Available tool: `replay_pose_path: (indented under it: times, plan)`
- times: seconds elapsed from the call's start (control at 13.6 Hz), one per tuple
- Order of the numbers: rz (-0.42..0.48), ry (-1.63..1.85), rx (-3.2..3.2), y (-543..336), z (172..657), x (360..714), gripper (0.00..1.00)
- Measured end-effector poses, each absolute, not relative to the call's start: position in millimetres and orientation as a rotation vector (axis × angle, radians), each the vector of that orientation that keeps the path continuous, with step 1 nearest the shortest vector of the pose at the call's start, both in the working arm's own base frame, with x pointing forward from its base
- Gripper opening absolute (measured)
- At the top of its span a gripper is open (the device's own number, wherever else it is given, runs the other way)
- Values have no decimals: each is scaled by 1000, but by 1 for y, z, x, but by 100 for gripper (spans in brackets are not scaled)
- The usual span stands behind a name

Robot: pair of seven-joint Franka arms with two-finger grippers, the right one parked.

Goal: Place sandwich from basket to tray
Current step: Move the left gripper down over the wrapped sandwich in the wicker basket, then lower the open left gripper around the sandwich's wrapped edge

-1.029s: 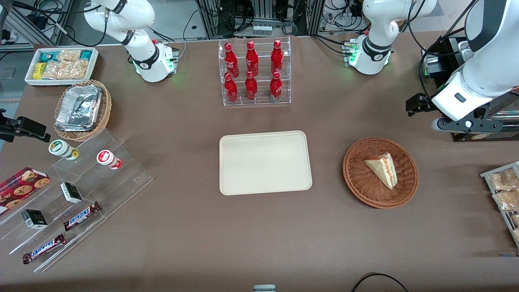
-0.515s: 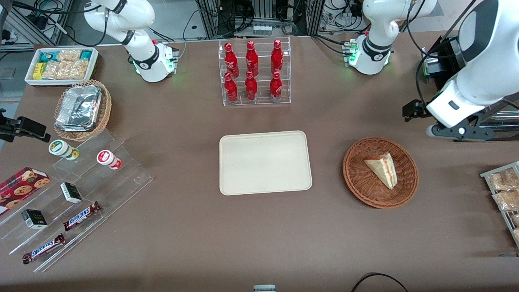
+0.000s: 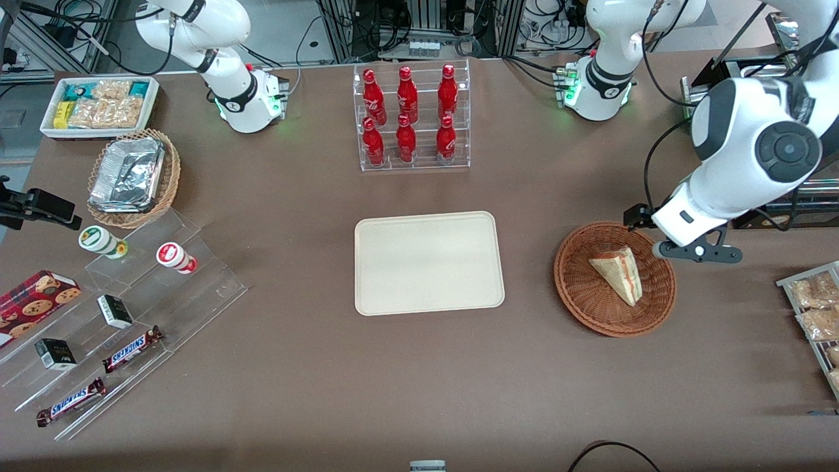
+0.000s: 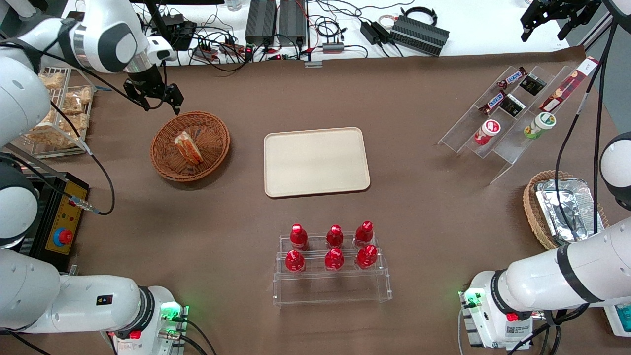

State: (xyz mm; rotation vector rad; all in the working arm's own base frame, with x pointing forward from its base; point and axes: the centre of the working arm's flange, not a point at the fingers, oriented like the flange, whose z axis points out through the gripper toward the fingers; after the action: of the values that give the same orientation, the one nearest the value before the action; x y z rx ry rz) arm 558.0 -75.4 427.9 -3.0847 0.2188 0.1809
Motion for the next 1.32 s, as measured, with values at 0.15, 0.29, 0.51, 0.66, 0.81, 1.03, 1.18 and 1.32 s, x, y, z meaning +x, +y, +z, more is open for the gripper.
replay_pose_path:
  times: [0.15,0.29,0.51,0.66,0.81,1.03,1.18,1.32]
  plan:
    - [152,217,-3092,-73,403,558,100]
    - [119,217,-3099,-72,379,556,100]
    - [74,191,-3108,-67,351,553,100]
    - [60,66,-3112,-57,342,551,100]
    - [27,-143,-3112,-54,335,550,100]
    - [-12,-519,-3079,-56,325,547,100]
    - [-21,-745,-3037,-59,316,548,100]
    - [-16,-890,-3000,-62,309,548,100]
